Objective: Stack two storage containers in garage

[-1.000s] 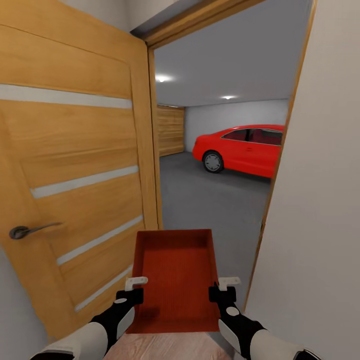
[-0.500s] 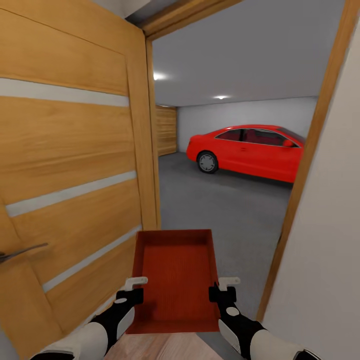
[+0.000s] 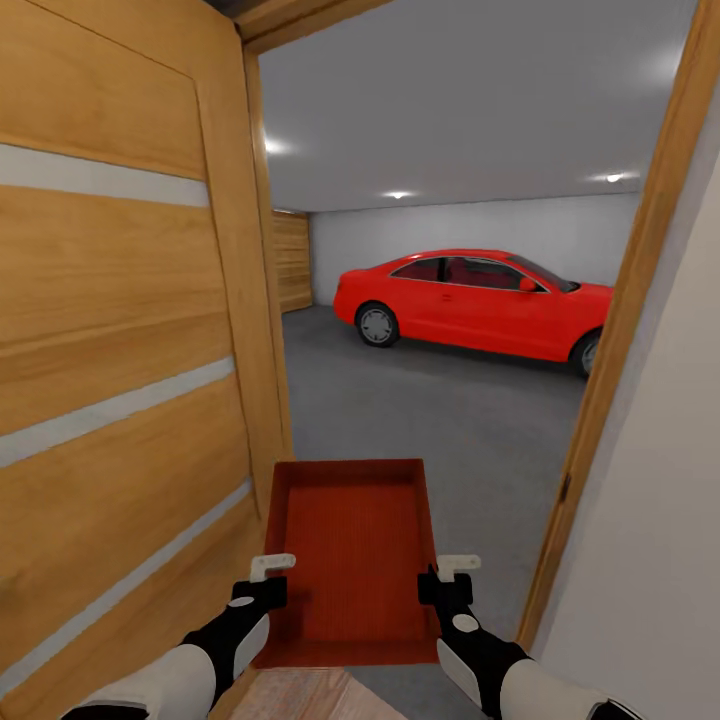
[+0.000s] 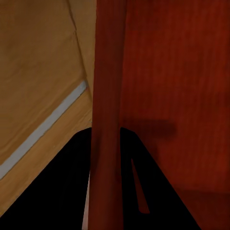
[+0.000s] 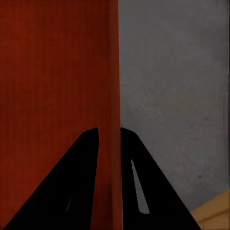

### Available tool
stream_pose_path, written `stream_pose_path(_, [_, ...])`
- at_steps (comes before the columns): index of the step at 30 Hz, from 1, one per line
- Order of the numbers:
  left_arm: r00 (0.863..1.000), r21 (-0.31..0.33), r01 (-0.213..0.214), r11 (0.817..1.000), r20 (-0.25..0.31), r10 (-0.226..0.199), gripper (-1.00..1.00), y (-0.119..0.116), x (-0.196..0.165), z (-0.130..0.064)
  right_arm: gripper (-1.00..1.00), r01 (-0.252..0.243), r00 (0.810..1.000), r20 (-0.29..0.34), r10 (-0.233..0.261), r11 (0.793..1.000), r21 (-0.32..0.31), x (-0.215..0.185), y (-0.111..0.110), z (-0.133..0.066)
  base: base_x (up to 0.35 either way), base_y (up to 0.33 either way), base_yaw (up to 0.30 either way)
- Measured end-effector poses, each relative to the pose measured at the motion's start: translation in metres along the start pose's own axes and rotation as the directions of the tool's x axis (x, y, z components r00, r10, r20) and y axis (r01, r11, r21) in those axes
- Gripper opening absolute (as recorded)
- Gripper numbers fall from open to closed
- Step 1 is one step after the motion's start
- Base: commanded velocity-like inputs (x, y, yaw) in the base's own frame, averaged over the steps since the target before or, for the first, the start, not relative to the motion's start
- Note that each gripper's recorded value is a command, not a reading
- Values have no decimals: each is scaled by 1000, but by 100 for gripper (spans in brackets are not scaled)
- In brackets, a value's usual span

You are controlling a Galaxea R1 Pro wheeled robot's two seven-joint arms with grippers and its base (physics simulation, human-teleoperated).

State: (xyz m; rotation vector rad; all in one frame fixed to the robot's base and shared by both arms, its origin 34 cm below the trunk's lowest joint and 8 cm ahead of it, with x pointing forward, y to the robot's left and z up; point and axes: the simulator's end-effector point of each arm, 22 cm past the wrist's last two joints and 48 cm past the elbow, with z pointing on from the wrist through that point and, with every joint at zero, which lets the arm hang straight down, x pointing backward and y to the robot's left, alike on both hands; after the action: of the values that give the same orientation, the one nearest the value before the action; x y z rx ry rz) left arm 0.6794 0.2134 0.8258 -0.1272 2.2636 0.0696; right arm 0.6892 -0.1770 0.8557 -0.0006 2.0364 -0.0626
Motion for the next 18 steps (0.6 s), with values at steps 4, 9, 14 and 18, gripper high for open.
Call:
stream_pose_path(4, [1000, 0, 0, 1000, 0, 0, -100, 0, 0, 0, -100, 0, 1000, 0, 0, 1000, 0, 0, 0, 0, 297, 219, -281])
stream_pose_path(9, [1000, 0, 0, 1000, 1, 0, -100, 0, -1, 0, -100, 0, 1000, 1, 0, 1000, 0, 0, 0, 0, 297, 219, -282])
stream_pose_path(14, [1000, 0, 0, 1000, 1, 0, -100, 0, -1, 0, -100, 0, 1000, 1, 0, 1000, 0, -1, 0, 0, 297, 219, -282])
stream_pose_path(18, [1000, 0, 1, 1000, 1, -1, -100, 0, -1, 0, -100, 1, 1000, 1, -1, 1000, 0, -1, 0, 0, 297, 219, -282])
